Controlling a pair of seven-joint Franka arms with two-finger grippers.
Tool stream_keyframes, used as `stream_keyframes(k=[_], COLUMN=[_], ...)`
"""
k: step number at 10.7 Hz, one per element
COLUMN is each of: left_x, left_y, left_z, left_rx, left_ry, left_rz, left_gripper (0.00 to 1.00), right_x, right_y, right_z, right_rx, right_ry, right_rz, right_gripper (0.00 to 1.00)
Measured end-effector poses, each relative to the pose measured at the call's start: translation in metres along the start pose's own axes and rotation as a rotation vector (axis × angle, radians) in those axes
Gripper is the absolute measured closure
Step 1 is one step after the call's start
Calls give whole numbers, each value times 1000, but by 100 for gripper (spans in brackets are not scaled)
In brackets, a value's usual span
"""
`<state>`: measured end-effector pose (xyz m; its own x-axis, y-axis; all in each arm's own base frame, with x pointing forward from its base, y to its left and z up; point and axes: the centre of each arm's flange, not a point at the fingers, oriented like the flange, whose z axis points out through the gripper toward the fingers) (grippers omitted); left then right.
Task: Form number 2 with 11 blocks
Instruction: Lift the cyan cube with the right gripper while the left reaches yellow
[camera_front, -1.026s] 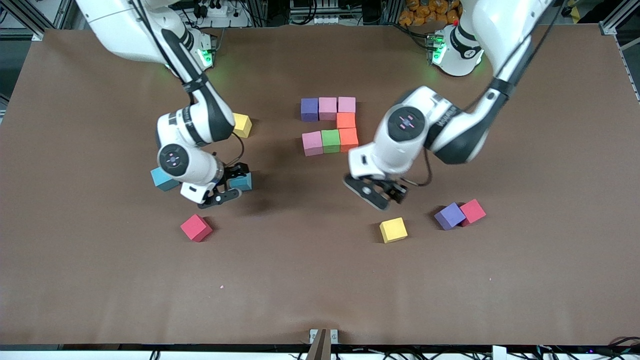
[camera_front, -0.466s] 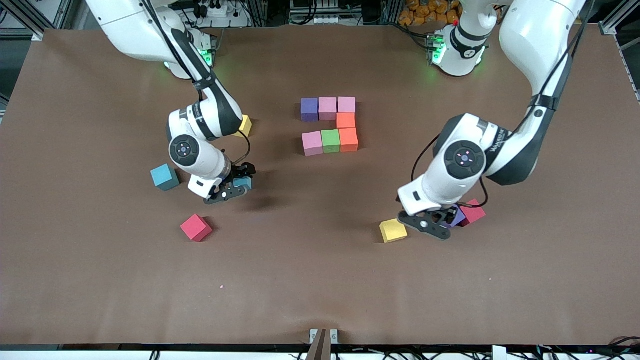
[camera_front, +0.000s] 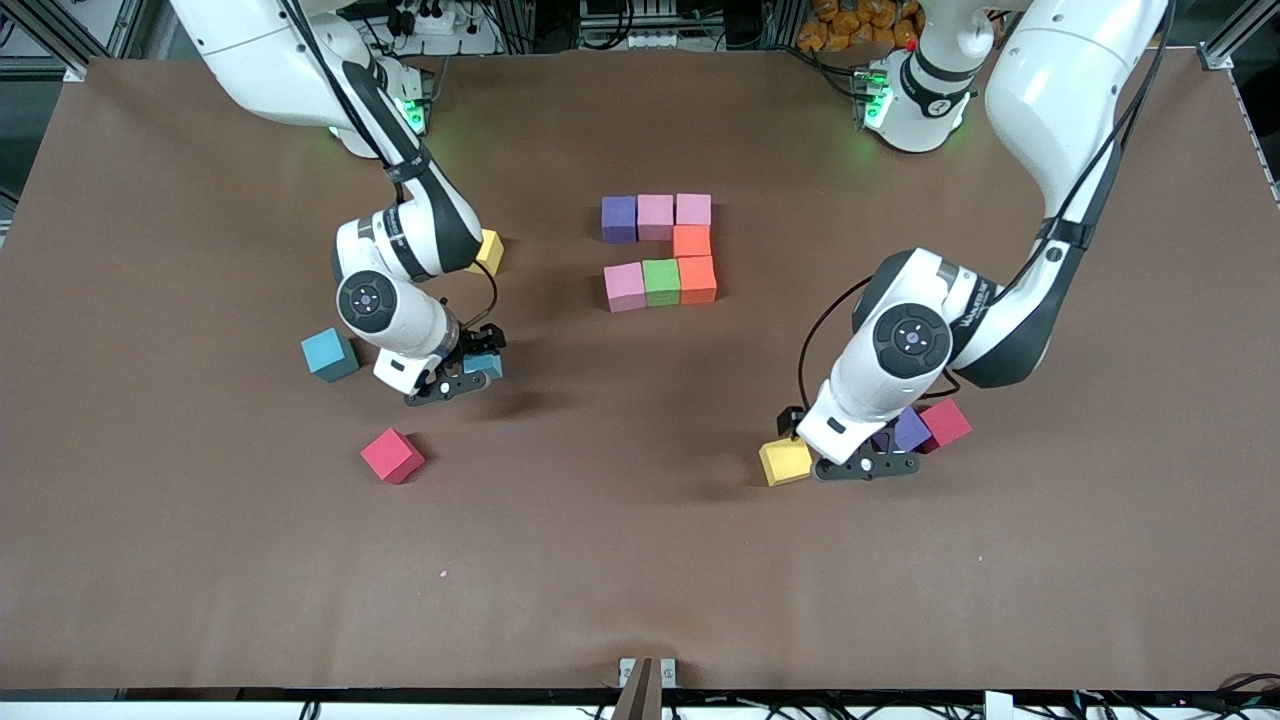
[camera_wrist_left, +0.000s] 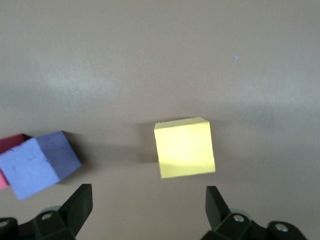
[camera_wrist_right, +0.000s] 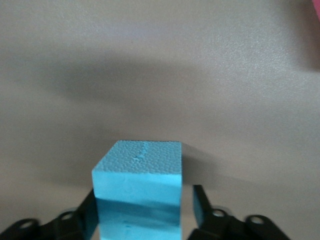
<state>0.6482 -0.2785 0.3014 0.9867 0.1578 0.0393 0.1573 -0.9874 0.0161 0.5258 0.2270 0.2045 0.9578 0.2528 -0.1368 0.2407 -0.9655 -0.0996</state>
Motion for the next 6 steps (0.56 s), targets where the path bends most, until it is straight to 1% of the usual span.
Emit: stream_keyframes(k=[1,3,4,6], left_x=[1,1,-2,-7], left_y=[2,17,34,51], left_z=[6,14,19,41], left_rx=[-14,-40,-47,-11], left_ry=[6,12,13,24], left_rz=[-67,-189,-236,-259], left_gripper=[0,0,0,0], right_x=[1,3,6,15], right_y=[0,-1,-3,-17], right_z=[-2,-5,-9,-24], right_rx=[0,2,4,13], right_ry=[3,14,23,57], right_rz=[9,27,42,98], right_gripper=[42,44,47,47])
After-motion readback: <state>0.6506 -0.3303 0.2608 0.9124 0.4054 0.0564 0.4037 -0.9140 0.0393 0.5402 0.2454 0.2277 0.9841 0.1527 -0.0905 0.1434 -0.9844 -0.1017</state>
